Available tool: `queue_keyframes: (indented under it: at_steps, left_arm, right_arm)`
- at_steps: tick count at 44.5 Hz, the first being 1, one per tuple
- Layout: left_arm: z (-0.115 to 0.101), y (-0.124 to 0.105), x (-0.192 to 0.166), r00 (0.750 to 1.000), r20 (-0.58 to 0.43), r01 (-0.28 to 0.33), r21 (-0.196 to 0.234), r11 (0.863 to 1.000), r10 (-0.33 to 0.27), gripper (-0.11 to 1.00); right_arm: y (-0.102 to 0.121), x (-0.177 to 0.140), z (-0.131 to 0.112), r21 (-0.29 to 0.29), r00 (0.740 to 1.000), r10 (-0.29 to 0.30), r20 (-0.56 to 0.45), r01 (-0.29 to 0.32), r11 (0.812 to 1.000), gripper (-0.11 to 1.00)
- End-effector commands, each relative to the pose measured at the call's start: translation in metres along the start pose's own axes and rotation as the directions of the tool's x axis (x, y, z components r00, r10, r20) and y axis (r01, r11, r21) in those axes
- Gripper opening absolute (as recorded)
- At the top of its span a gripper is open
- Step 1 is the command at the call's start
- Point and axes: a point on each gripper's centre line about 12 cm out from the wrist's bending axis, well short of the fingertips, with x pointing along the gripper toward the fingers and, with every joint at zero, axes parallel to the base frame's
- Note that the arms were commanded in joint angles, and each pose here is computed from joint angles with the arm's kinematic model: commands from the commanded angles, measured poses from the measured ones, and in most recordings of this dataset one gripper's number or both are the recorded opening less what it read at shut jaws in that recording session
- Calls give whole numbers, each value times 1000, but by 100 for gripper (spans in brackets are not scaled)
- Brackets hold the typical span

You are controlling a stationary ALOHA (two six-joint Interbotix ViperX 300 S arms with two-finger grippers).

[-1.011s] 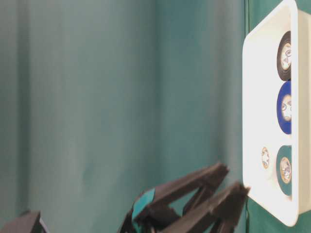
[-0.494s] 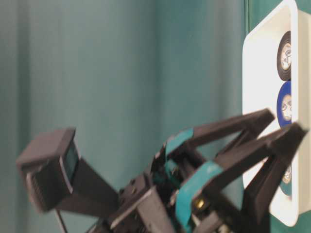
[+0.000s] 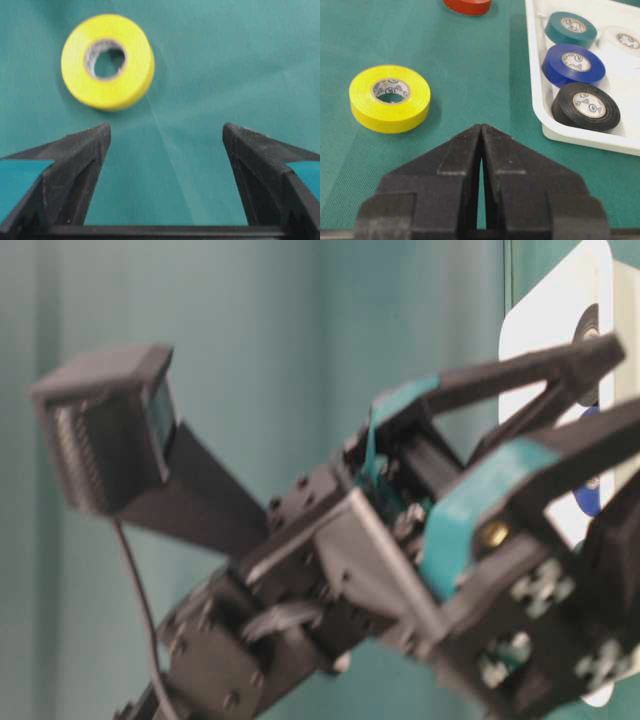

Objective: Put the tape into the white case with the left arm.
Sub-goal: 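Reach the left gripper over the orange roll toward the yellow roll, then lower the left gripper into the yellow roll's core and close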

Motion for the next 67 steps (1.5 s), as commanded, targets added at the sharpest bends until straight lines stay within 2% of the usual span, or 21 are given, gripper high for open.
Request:
queue_keyframes:
  at_steps: [1, 8, 24, 46, 67]
  left_arm:
    - [22, 4, -3, 999, 48, -11, 27, 1000, 10, 92]
    - [29, 6, 12, 999, 32, -7, 45, 999, 5, 92]
    - [36, 12, 49, 1000, 5, -4, 39, 999, 4, 92]
    - [22, 28, 80, 998, -57, -10, 18, 1000, 11, 92]
    - [7, 31, 98, 996, -91, -8, 8, 1000, 9, 92]
  right_arm:
    - [0, 1, 3, -3, 1000, -1, 11, 1, 1000, -9]
    - [0, 1, 3, -3, 1000, 0, 11, 0, 1000, -9]
    - [0, 1, 3, -3, 1000, -1, 11, 1, 1000, -9]
    - [0, 1, 3, -3, 1000, -1, 11, 1, 1000, -9]
    - [0, 1, 3, -24, 1000, 4, 11, -4, 1000, -9]
